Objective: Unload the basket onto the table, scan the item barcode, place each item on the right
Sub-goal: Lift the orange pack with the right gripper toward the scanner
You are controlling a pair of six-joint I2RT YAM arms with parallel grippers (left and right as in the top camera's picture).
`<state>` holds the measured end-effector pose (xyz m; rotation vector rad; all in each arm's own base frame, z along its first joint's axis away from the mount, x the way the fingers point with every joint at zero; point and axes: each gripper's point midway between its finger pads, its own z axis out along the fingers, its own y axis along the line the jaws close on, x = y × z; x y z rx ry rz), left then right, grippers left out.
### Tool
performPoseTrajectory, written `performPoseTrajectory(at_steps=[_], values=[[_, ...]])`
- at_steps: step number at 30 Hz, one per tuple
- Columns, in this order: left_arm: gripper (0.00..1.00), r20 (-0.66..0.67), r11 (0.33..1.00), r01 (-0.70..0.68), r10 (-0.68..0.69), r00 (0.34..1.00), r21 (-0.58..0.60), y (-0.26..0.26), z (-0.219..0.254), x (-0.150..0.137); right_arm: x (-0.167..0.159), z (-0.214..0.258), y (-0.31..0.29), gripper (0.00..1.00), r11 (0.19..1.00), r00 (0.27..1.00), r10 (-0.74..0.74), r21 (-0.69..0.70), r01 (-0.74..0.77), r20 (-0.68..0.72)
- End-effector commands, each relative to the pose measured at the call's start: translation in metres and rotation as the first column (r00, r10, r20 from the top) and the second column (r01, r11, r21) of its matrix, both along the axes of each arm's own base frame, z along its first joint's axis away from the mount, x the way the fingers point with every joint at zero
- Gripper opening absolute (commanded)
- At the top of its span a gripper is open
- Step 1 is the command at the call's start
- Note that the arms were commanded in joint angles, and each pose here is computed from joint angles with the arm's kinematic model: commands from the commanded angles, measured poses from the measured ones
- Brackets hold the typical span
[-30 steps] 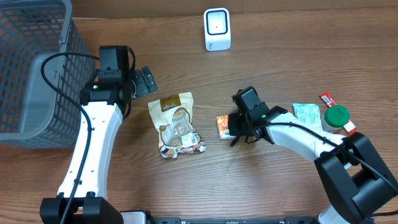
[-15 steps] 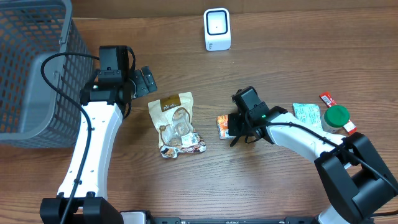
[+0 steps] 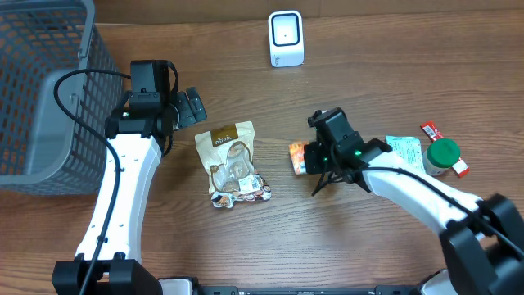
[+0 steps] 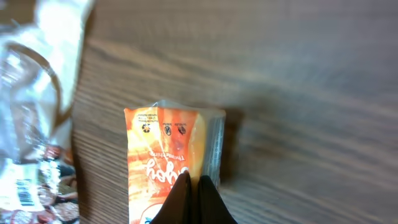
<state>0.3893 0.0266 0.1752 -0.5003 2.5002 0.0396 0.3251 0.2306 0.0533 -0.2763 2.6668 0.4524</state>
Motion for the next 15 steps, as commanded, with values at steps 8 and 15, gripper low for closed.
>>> performPoseTrajectory(at_steps=[8, 15], values=[[1.00, 0.007, 1.000, -0.011, 0.011, 1.000, 0.001, 0.002, 0.002, 0.003, 0.049, 0.099, -0.004, 0.03, 0.997, 0.948, 0.040, -0.070, -0.019, 0.316], [1.00, 0.007, 1.000, -0.011, 0.011, 1.000, 0.001, 0.002, 0.002, 0.003, 0.064, 0.212, 0.002, 0.03, 1.000, 0.921, 0.016, -0.022, -0.008, 0.389]])
